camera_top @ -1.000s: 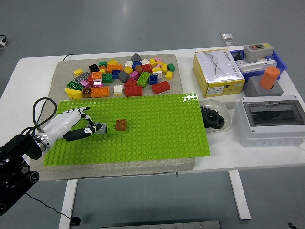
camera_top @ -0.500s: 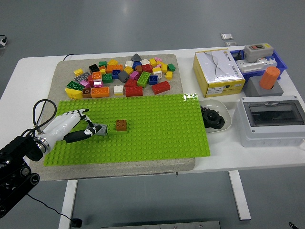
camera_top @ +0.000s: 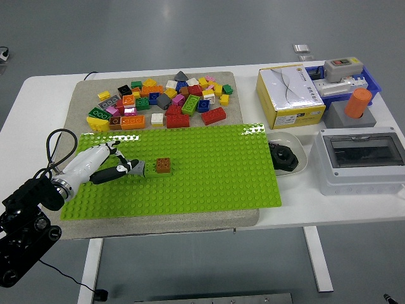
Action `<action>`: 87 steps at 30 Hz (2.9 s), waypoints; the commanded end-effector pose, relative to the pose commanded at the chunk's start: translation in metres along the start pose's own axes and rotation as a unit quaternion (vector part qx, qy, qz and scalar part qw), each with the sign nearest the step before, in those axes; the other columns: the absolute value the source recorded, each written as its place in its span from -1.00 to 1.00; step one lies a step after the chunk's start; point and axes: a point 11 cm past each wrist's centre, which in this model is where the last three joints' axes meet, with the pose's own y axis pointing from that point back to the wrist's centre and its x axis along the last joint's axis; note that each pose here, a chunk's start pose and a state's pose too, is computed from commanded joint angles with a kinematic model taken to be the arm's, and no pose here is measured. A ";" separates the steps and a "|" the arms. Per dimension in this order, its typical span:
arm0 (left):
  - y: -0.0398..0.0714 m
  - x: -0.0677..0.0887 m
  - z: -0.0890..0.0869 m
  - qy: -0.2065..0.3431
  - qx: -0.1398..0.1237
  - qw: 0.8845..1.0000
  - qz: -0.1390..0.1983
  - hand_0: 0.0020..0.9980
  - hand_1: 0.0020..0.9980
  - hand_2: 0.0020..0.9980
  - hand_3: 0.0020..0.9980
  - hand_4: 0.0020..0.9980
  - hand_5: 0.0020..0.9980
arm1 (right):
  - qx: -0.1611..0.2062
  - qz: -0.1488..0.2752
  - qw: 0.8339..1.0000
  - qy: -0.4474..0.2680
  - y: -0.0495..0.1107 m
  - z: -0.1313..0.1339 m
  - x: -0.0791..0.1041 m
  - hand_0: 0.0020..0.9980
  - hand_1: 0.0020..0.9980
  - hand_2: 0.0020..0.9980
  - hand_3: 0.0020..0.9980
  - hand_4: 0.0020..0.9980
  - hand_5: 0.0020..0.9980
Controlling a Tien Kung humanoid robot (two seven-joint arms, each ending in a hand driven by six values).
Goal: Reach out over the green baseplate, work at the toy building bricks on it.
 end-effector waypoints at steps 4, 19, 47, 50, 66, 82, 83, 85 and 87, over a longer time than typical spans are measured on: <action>0.001 0.003 -0.001 0.004 0.005 1.000 0.007 1.00 1.00 1.00 0.19 0.60 1.00 | 0.000 0.000 1.000 0.000 0.000 0.000 0.000 0.43 0.17 0.39 0.36 0.52 0.45; 0.007 0.006 -0.001 -0.009 -0.015 1.000 0.007 1.00 1.00 1.00 0.17 0.62 1.00 | -0.002 0.001 1.000 0.002 0.000 0.002 0.001 0.43 0.17 0.40 0.36 0.53 0.46; 0.001 -0.011 -0.008 -0.014 -0.018 1.000 0.020 1.00 1.00 1.00 0.19 0.62 1.00 | 0.000 -0.003 1.000 0.004 0.000 0.002 -0.002 0.43 0.18 0.40 0.36 0.56 0.48; 0.002 -0.011 -0.006 -0.013 -0.020 1.000 0.020 1.00 1.00 1.00 0.19 0.62 1.00 | 0.000 -0.003 1.000 0.003 0.000 0.002 -0.002 0.43 0.18 0.40 0.36 0.56 0.48; 0.006 -0.014 -0.003 -0.016 -0.025 0.999 0.017 1.00 1.00 1.00 0.19 0.61 1.00 | 0.002 -0.004 1.000 0.001 0.000 0.002 -0.003 0.44 0.18 0.40 0.36 0.57 0.48; 0.003 -0.014 -0.007 -0.020 -0.017 1.000 0.018 1.00 1.00 1.00 0.19 0.61 1.00 | 0.003 -0.005 1.000 0.006 0.000 0.001 -0.003 0.44 0.18 0.40 0.36 0.57 0.49; 0.002 -0.015 -0.007 -0.020 -0.017 1.000 0.016 1.00 1.00 1.00 0.19 0.61 1.00 | 0.003 -0.005 1.000 0.007 0.000 0.001 -0.003 0.44 0.18 0.40 0.36 0.57 0.49; 0.001 -0.017 -0.006 -0.020 -0.017 1.000 0.015 1.00 1.00 1.00 0.19 0.61 1.00 | 0.003 -0.006 1.000 0.007 0.000 0.001 -0.004 0.44 0.18 0.40 0.36 0.57 0.49; -0.001 -0.019 -0.005 -0.020 -0.016 1.000 0.013 1.00 1.00 1.00 0.19 0.61 1.00 | 0.003 -0.006 1.000 0.007 0.000 0.001 -0.004 0.44 0.18 0.39 0.36 0.57 0.49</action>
